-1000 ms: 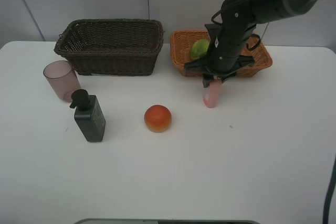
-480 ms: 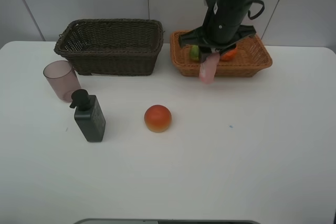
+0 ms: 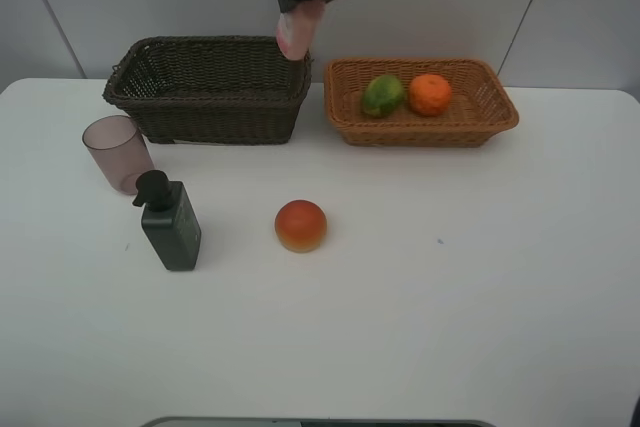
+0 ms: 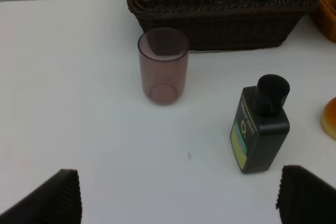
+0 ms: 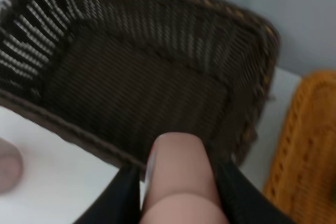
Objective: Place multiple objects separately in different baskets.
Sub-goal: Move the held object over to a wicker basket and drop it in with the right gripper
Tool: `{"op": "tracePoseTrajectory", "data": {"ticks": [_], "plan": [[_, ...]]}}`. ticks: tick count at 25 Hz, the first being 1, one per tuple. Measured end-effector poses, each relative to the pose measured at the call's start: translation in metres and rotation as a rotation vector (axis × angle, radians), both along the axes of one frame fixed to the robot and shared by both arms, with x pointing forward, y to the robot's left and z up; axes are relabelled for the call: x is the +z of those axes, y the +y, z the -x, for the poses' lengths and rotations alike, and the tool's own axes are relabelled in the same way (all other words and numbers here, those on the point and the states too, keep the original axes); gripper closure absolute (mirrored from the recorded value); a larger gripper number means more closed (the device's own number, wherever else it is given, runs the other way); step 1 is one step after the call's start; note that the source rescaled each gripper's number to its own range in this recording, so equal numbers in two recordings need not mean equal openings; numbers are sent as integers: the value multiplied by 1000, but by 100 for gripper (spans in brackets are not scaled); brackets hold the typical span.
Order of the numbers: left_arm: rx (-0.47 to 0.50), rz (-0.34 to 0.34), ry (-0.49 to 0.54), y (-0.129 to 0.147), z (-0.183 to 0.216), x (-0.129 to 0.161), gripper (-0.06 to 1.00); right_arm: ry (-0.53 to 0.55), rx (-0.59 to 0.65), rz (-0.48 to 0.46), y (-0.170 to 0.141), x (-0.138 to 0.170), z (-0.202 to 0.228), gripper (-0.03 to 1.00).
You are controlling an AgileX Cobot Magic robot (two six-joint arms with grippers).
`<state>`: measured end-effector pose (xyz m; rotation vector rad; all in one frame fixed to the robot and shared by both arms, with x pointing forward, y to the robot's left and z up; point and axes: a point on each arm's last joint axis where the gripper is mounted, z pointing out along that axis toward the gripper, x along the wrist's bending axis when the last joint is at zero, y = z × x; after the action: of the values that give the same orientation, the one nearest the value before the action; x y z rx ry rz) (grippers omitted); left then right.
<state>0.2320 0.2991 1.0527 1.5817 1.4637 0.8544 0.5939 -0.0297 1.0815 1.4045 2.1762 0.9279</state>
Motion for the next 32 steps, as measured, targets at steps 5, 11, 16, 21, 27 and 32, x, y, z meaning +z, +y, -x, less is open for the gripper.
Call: {"op": "tracePoseTrajectory", "data": {"ticks": [5,11,16,21,27,32], "plan": [[0,0,0,0,0,0,-2,-127,71,-142,26,-3,-7,97],[0,0,0,0,0,0,-2,-152,93,-203,44,-37,-23,97],[0,0,0,0,0,0,-2,-141,97,-199,54,-65,-36,97],[0,0,0,0,0,0,-2,-160,101,-182,61,-85,-53,97],[0,0,0,0,0,0,-2,-167,107,-158,60,-114,-66,97],[0,0,0,0,0,0,-2,-155,99,-146,56,-130,-72,97]]}}
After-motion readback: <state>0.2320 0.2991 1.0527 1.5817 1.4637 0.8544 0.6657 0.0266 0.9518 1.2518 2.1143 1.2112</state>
